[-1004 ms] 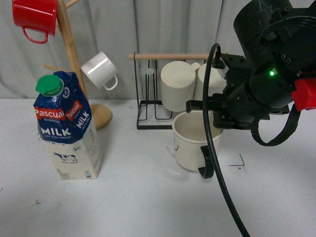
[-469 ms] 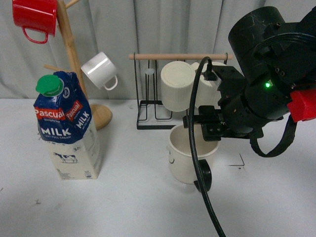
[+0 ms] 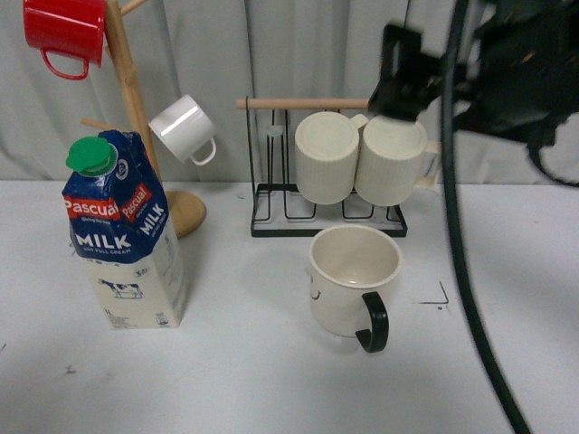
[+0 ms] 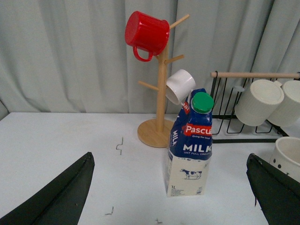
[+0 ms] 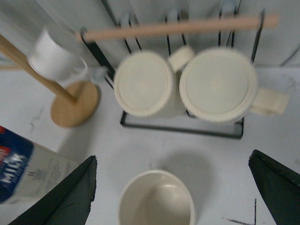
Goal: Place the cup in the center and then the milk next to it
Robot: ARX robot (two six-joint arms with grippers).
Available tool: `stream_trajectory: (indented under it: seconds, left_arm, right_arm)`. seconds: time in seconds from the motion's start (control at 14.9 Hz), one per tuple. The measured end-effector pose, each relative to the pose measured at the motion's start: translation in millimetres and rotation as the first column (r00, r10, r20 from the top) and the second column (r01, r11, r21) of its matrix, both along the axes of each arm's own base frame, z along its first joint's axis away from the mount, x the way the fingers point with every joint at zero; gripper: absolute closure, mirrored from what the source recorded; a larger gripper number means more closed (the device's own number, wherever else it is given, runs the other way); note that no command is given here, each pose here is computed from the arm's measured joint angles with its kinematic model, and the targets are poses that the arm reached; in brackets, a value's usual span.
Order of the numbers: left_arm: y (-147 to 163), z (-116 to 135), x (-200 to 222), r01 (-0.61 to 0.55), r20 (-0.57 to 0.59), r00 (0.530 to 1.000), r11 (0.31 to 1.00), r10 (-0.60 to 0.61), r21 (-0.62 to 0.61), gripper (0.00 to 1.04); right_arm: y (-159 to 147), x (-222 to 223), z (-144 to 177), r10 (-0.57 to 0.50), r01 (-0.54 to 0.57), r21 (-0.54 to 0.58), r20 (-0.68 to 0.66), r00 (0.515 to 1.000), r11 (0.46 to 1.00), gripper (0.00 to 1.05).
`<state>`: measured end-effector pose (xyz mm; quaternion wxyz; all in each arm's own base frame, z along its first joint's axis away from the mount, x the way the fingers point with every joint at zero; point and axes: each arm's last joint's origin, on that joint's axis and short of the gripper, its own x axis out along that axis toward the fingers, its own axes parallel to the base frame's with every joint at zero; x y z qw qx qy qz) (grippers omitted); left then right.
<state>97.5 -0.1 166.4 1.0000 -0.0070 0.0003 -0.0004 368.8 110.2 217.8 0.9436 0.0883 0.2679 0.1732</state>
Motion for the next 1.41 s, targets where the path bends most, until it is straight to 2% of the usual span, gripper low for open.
stream_trajectory:
  seconds: [0.07,0.13,0.2,0.27,0.4,0.47,0.54,0.6,0.74,1.0,1.41]
  left_arm:
    - [0.0,0.0,0.0,0.0,0.0,1.0,1.0,0.0,0.0,0.07]
    - [0.0,0.0,0.0,0.0,0.0,1.0,1.0,0.0,0.0,0.07]
    - [0.0,0.0,0.0,0.001,0.0,1.0,1.0,-0.001,0.0,0.07]
    - [0.0,0.0,0.0,0.0,0.0,1.0,1.0,0.0,0.0,0.07]
    - [0.0,0.0,0.0,0.0,0.0,1.0,1.0,0.0,0.0,0.07]
    - [0.0,0.0,0.0,0.0,0.0,1.0,1.0,0.0,0.0,0.07]
    - [0.0,0.0,0.0,0.0,0.0,1.0,1.0,0.0,0.0,0.07]
    - [0.0,0.0,0.0,0.0,0.0,1.0,1.0,0.0,0.0,0.07]
    - [0.0,0.0,0.0,0.0,0.0,1.0,1.0,0.0,0.0,0.07]
    - [0.0,0.0,0.0,0.0,0.0,1.0,1.0,0.0,0.0,0.07]
    - [0.0,0.0,0.0,0.0,0.0,1.0,1.0,0.0,0.0,0.07]
  right_arm:
    - [-8.0,-12.0,16.7,-0.008,0.005,0.044,0.066,0.998,0.999,0.07]
    - [-8.6,-21.5,26.6,-0.035,0.024,0.058,0.195,0.98,0.998,0.1]
    - [-17.7,-36.5,35.5,-0.149,0.148,0.028,0.342,0.928,0.989,0.18]
    - [-27.7,-53.7,39.0,-0.218,0.232,0.019,0.431,0.876,0.972,0.26]
    - [-53.8,-90.7,36.3,-0.304,0.363,0.0,0.546,0.781,0.932,0.44]
    - [-61.6,-100.6,32.0,-0.315,0.383,-0.004,0.561,0.766,0.924,0.51]
    - [-70.8,-120.1,9.6,-0.3,0.383,-0.046,0.538,0.788,0.923,0.7]
    - [-85.6,-153.2,-11.4,-0.283,0.376,-0.07,0.535,0.796,0.924,1.03]
    - [-94.9,-178.9,-27.2,-0.283,0.376,-0.078,0.524,0.803,0.923,1.03]
    - [-110.6,-202.5,-35.7,-0.291,0.385,-0.074,0.529,0.797,0.92,1.03]
    - [-110.3,-228.1,-50.8,-0.283,0.377,-0.07,0.538,0.794,0.924,1.03]
